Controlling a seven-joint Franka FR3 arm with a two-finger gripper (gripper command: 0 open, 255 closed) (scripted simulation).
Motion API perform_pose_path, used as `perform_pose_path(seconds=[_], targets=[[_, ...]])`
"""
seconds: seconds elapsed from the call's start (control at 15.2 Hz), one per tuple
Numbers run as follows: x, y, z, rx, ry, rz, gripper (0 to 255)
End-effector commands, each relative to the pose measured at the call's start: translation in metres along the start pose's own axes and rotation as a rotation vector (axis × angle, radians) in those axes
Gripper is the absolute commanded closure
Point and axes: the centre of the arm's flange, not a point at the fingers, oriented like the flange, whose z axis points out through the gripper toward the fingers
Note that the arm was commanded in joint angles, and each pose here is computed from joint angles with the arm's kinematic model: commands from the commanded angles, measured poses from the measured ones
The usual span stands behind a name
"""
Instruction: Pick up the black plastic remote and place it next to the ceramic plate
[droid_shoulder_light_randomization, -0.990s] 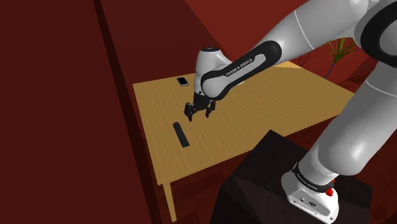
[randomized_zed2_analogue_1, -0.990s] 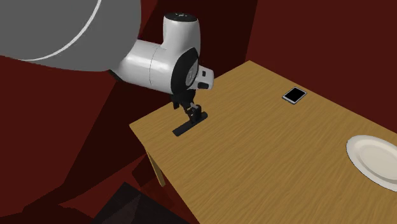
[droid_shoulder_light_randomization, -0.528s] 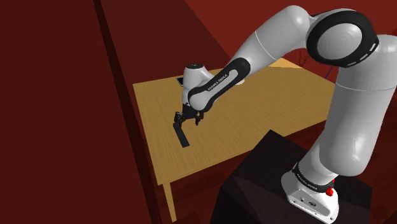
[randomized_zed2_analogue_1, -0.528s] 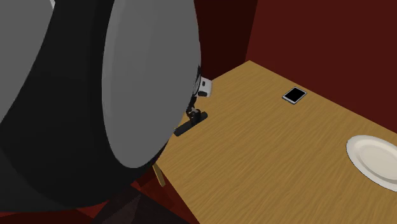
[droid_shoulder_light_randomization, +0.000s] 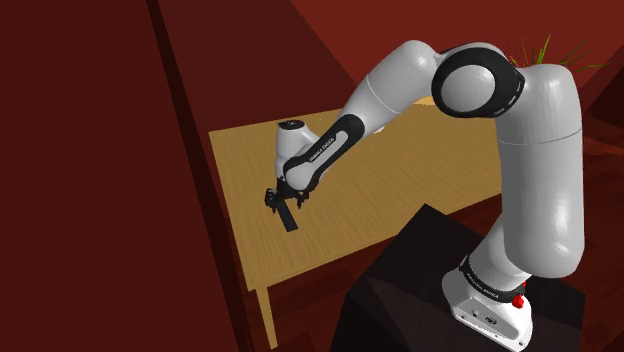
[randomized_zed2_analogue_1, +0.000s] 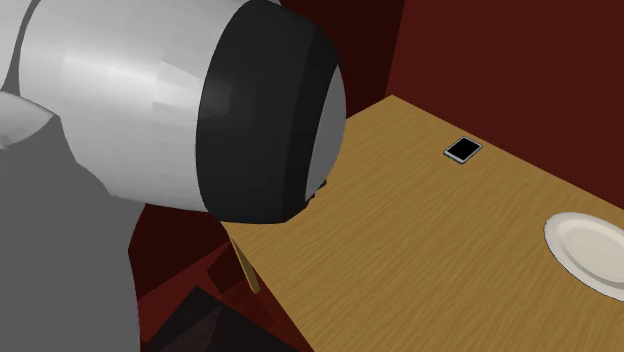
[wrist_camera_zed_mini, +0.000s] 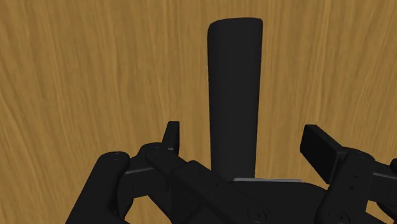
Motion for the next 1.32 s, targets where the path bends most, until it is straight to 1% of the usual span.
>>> perform_pose_path(seconds=[0.0,0.2,0.73,0.79,1.25], targets=[[0.000,-0.001,0.011,0.000,0.000,0.000,0],[0.000,-0.001,0.025,0.000,0.000,0.000,0],[0.000,-0.001,0.025,0.000,0.000,0.000,0],[0.000,-0.001,0.025,0.000,0.000,0.000,255],[0.000,-0.002,0.025,0.000,0.000,0.000,255]])
